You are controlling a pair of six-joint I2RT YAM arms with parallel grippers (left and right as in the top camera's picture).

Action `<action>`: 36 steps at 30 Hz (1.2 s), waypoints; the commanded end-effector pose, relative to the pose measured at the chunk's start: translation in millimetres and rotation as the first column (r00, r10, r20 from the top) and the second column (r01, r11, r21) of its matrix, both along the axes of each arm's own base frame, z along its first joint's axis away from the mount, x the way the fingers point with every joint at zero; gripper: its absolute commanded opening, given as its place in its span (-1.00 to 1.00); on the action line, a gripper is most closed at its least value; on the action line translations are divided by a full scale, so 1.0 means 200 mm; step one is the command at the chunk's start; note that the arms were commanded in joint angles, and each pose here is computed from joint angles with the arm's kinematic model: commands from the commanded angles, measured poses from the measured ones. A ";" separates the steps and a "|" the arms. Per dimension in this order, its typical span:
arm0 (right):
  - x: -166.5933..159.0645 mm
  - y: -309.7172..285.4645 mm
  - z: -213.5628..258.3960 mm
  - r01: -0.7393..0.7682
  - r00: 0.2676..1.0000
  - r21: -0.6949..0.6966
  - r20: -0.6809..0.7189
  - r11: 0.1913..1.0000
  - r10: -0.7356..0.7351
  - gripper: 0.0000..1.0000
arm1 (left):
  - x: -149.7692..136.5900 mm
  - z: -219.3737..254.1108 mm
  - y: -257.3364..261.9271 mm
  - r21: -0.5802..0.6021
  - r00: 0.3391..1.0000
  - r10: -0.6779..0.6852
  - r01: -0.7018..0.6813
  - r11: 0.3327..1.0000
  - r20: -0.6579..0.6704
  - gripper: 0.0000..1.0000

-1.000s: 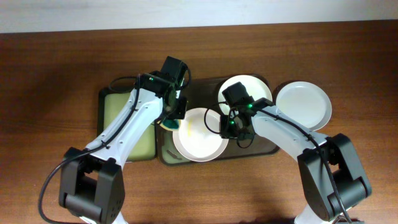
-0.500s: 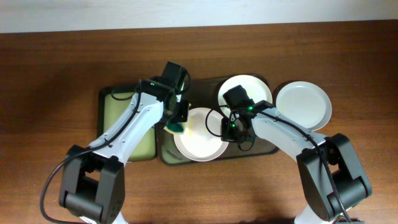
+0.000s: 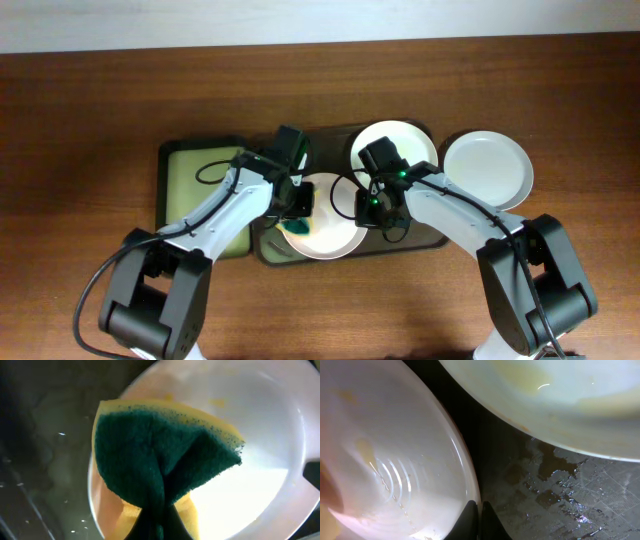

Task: Clean dirty plates on tray and stack at the side
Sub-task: 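Scrub the pink-tinged plate with the sponge in the left gripper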

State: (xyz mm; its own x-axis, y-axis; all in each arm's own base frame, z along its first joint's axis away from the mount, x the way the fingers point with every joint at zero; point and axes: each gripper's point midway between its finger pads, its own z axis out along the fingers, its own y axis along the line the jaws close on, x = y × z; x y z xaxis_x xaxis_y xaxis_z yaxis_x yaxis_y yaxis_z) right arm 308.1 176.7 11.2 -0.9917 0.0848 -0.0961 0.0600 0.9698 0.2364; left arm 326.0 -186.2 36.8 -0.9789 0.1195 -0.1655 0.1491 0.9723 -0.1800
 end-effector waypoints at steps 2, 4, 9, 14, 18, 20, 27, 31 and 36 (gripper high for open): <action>-0.02 -0.01 -0.01 -0.006 1.000 -0.015 -0.002 1.000 0.006 -0.92 | -0.01 -0.02 -0.03 -0.017 1.000 -0.006 0.006 1.000 -0.009 -0.62; -0.02 -0.01 -0.01 -0.006 1.000 -0.015 -0.002 1.000 0.006 -0.92 | -0.01 -0.02 -0.04 -0.018 1.000 -0.006 0.006 1.000 -0.007 -0.54; -0.02 -0.01 -0.01 -0.006 1.000 -0.015 -0.003 1.000 0.006 -0.92 | -0.01 -0.02 -0.04 -0.018 1.000 -0.007 0.007 1.000 -0.008 -0.12; -0.02 -0.01 -0.01 -0.006 1.000 -0.015 -0.003 1.000 0.006 -0.92 | -0.06 -0.07 -0.03 0.018 1.000 -0.024 0.024 1.000 -0.013 -0.25; -0.02 -0.01 -0.01 -0.006 1.000 -0.015 -0.003 1.000 0.006 -0.92 | -0.04 -0.07 -0.04 0.012 1.000 -0.022 0.022 1.000 0.008 -0.84; -0.02 -0.01 -0.01 -0.006 1.000 -0.015 -0.002 1.000 0.006 -0.92 | 0.04 -0.02 -0.02 0.049 0.998 -0.007 0.004 0.999 0.066 -1.00; -0.02 -0.01 -0.01 -0.007 1.000 -0.015 -0.003 1.000 0.007 -0.92 | 0.06 -0.05 0.02 0.098 0.996 0.000 -0.009 0.995 0.086 -1.00; -0.02 -0.01 -0.01 -0.007 1.000 -0.015 -0.003 1.000 0.007 -0.92 | 0.01 -0.27 0.04 0.132 1.000 0.012 -0.012 0.991 -0.004 -1.00; -0.02 -0.01 -0.01 -0.007 1.000 -0.015 -0.003 1.000 0.007 -0.92 | -0.13 -0.40 -0.13 -0.052 0.982 -0.035 0.026 0.998 -0.183 -0.86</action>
State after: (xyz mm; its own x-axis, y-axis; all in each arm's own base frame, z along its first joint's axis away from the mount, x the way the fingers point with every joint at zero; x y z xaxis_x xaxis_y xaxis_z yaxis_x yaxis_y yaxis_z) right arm 309.0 173.2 10.5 -0.9904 0.0943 -0.1014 0.0703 0.9732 0.2190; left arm 338.3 -198.2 6.1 -0.9775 0.1234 -0.1711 0.1510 0.9757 -0.1589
